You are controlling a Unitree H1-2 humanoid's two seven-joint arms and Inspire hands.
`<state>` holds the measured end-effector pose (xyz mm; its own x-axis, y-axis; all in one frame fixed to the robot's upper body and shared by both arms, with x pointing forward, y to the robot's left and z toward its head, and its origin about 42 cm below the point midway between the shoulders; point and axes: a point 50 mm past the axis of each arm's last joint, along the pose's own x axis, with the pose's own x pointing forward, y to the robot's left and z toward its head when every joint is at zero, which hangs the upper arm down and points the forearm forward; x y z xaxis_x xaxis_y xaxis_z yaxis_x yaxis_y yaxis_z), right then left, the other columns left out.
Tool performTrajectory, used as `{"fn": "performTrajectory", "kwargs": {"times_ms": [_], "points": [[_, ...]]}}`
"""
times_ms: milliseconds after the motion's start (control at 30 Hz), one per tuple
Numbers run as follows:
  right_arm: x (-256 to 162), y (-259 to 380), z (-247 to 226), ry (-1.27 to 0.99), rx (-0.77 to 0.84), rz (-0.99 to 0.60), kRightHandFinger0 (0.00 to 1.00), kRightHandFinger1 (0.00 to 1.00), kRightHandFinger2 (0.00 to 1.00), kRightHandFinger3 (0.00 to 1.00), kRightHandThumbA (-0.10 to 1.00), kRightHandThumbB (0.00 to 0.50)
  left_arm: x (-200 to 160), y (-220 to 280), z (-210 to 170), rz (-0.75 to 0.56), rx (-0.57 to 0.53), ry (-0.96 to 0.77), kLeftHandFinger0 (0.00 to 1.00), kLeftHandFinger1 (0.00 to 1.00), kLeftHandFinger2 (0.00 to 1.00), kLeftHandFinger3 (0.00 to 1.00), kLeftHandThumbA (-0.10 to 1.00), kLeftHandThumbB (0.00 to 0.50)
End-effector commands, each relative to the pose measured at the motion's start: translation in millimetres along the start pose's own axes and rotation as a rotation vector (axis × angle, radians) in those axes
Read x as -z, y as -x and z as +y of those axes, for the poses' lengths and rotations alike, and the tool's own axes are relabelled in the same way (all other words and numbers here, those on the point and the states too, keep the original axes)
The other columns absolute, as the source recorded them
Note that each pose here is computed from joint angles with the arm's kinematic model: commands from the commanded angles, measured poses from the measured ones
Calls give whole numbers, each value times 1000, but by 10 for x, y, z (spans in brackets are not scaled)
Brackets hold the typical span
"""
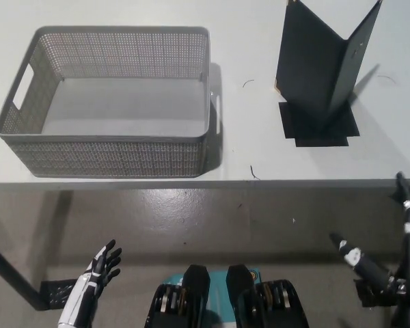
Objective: A notebook is kept standing on the table on the right hand side and a container is kept on the left hand side and the robot uses its right hand to grab the notebook and places it in the container
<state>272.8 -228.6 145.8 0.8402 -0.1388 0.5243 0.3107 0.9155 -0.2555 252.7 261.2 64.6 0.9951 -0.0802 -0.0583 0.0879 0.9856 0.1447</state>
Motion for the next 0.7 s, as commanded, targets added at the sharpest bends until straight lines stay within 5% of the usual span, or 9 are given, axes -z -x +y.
{"fn": "performTrajectory", "kwargs": {"times_ms": [0,200,400,500,667], "points": [[-230,-380,-51,25,108,-178,1000,1000,1000,1000,1000,357,-63,10,29,-61,21,-29,1000,1000,1000,1000,1000,167],[-180,-876,17,-49,151,-105,1000,1000,1000,1000,1000,405,-24,17,33,-59,13,-42,1000,1000,1000,1000,1000,181],[-145,-1374,159,-102,153,-47,1000,1000,1000,1000,1000,370,-5,30,18,-60,9,-46,1000,1000,1000,1000,1000,180],[-109,-1643,266,-136,153,6,1000,1000,1000,1000,1000,449,-12,43,27,-57,15,-39,1000,1000,1000,1000,1000,168],[-72,-1935,362,-169,151,77,1000,1000,1000,1000,1000,452,-8,50,26,-51,13,-56,1000,1000,1000,1000,1000,180]]}}
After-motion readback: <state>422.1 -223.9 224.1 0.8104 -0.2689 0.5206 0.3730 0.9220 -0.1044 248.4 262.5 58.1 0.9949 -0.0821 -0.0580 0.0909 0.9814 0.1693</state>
